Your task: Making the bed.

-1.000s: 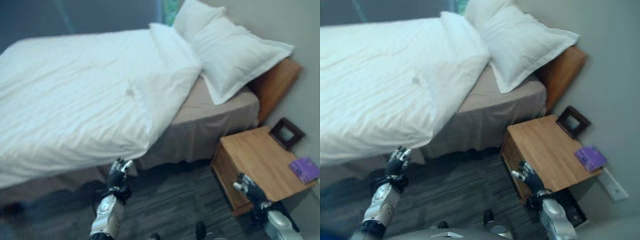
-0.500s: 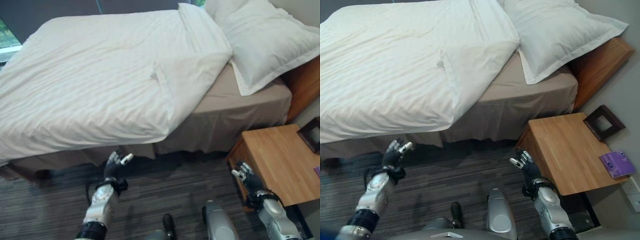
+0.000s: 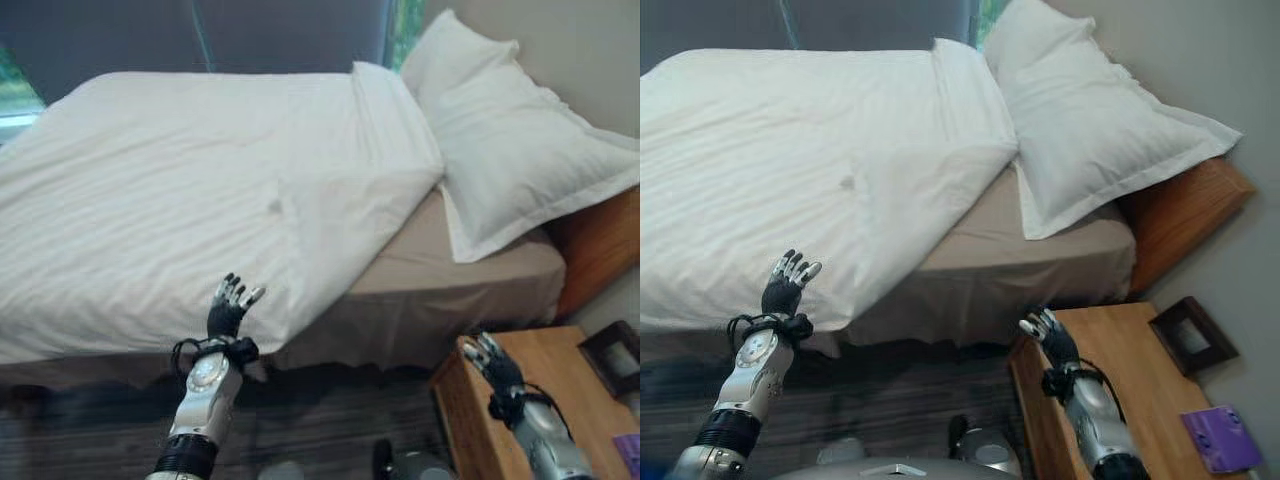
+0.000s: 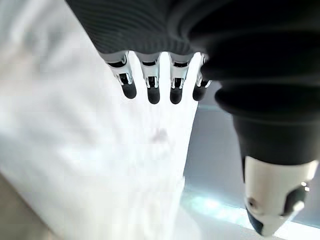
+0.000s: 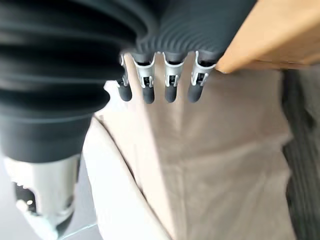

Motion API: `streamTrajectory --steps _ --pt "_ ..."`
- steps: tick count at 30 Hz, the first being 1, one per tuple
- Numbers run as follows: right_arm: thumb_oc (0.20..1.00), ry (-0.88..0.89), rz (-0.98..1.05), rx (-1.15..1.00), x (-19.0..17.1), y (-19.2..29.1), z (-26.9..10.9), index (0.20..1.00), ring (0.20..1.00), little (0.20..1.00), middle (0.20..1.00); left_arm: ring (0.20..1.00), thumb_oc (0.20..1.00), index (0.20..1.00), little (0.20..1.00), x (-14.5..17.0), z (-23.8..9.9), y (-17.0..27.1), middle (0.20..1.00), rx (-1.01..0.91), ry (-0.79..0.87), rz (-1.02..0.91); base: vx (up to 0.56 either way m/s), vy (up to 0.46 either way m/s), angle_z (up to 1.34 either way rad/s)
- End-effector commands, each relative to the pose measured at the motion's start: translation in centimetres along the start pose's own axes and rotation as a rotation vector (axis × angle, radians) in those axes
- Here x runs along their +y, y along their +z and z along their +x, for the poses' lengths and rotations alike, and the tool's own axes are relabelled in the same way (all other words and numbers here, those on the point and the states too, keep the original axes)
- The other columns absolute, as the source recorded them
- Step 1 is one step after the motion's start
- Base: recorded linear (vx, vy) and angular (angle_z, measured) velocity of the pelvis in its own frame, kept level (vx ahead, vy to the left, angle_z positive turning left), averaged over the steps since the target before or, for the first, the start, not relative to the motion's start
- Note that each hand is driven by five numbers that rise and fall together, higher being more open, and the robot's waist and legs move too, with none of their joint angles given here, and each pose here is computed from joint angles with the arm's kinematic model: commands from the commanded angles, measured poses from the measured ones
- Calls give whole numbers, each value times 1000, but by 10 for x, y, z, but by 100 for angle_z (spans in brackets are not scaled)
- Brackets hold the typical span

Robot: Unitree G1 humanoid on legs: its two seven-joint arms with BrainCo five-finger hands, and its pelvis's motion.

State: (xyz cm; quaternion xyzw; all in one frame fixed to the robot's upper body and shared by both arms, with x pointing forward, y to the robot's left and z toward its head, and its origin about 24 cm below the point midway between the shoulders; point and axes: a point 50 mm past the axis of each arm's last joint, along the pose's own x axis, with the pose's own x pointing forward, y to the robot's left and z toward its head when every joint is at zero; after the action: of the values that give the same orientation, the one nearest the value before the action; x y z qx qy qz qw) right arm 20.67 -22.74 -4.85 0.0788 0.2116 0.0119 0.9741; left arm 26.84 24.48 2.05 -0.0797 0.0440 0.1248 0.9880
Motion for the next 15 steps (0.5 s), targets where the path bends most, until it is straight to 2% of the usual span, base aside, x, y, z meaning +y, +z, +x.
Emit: streamTrajectory --steps 1,3,4,5,8,11,12,15 --pt "1000 14 -49 -140 -15 35 -5 1000 1000 1000 1000 1000 1000 1000 1000 13 19 57 1000 -234 14 97 402 158 -13" --pt "1000 18 -59 -128 -16 32 -7 1000 1000 1000 1000 1000 1000 1000 1000 20 17 55 1000 -229 33 86 281 119 -23" --pt "1000 31 -101 -72 -19 20 -12 1000 1000 1000 1000 1000 1000 1000 1000 41 11 58 1000 -240 105 113 318 110 -52" --pt "1000 28 -113 -54 -20 17 -12 1000 1000 1000 1000 1000 1000 1000 1000 45 11 65 1000 -264 115 115 321 109 -69" --pt "1000 14 -59 -50 -22 10 -18 1000 1000 1000 1000 1000 1000 1000 1000 51 16 88 1000 -346 149 126 255 114 -71" --pt "1000 24 -44 -35 -20 4 -22 1000 1000 1000 1000 1000 1000 1000 1000 50 24 96 1000 -359 162 170 95 98 -2" --pt "1000 49 -61 -5 -17 -3 -23 1000 1000 1000 1000 1000 1000 1000 1000 53 35 115 1000 -382 188 299 34 96 21" --pt "1000 61 -73 -1 -15 -2 -22 1000 1000 1000 1000 1000 1000 1000 1000 60 41 127 1000 -386 206 376 49 80 -7"
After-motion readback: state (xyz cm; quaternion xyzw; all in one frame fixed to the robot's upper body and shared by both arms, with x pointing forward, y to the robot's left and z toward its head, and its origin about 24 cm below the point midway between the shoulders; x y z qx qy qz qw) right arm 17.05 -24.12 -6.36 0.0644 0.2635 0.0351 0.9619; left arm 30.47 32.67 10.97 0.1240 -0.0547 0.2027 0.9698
